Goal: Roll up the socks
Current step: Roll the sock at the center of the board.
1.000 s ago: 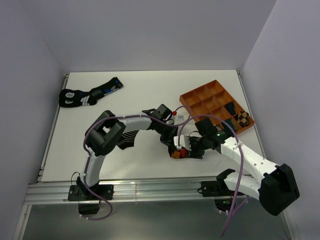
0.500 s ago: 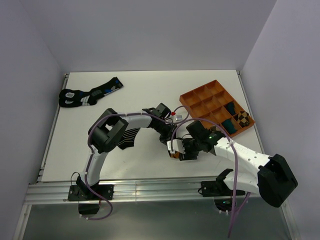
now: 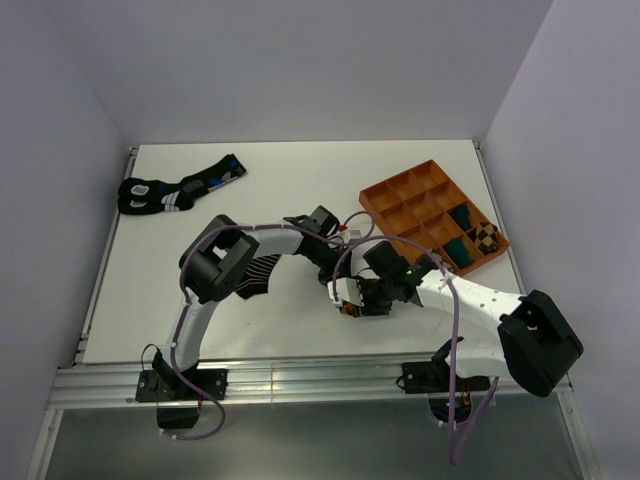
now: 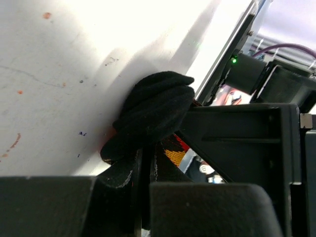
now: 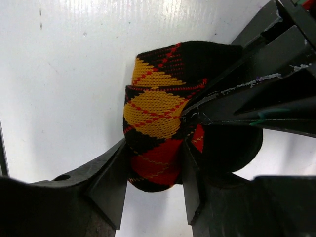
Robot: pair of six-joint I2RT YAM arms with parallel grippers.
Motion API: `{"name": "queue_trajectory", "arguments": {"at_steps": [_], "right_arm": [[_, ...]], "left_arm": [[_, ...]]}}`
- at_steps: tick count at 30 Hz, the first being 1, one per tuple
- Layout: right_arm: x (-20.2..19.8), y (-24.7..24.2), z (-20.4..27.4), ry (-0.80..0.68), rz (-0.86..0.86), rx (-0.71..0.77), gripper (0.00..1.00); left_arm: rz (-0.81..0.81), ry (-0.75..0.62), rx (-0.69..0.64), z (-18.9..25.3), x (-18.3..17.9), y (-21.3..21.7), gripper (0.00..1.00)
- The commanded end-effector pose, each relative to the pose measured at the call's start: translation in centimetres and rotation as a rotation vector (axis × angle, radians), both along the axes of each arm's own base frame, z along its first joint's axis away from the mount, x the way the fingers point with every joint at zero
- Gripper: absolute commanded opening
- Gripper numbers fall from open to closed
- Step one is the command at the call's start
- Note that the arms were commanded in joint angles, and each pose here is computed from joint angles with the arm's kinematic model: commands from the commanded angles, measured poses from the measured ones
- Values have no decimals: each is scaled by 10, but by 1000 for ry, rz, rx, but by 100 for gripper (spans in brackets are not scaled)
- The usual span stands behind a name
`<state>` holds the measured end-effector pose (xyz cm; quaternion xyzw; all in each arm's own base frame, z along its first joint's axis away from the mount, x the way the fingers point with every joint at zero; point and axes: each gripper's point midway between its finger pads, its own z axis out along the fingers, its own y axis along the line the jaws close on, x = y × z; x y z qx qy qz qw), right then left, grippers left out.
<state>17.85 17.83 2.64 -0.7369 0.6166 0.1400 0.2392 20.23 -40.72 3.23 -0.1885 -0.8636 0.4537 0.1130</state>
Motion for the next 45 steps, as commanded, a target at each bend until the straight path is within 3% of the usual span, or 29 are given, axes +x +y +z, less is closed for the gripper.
{"name": "queue_trajectory", "arguments": {"at_steps": [1,5,8,9,12,25,34,41,45], "right_arm": [[0,11,-2,44,-6,16,45],[-3,15,-2,94,-13,16,32],[-6,14,-4,154,-16,-2,26],[-7,14,-4,173,-12,-4,25],[-12,11,-4,255,-11,-15,24],[-10,-2,-6,531,-34,-65,23],[-1,-10,-16,626,-75,-122,23],[0,-9,-18,695,-83,-151,23],[0,-8,-19,743,-86,-155,23]], "left_arm": [[54,-11,139,-48,-3,16,1],[128,8,139,-47,-5,17,1],[229,-29,131,-39,4,16,10],[289,-52,135,-31,12,15,17],[358,-95,118,-22,17,17,24],[590,-385,7,9,33,44,35],[625,-647,-44,39,33,57,43],[474,-903,-108,57,24,48,45],[411,-958,-192,68,15,39,45]]}}
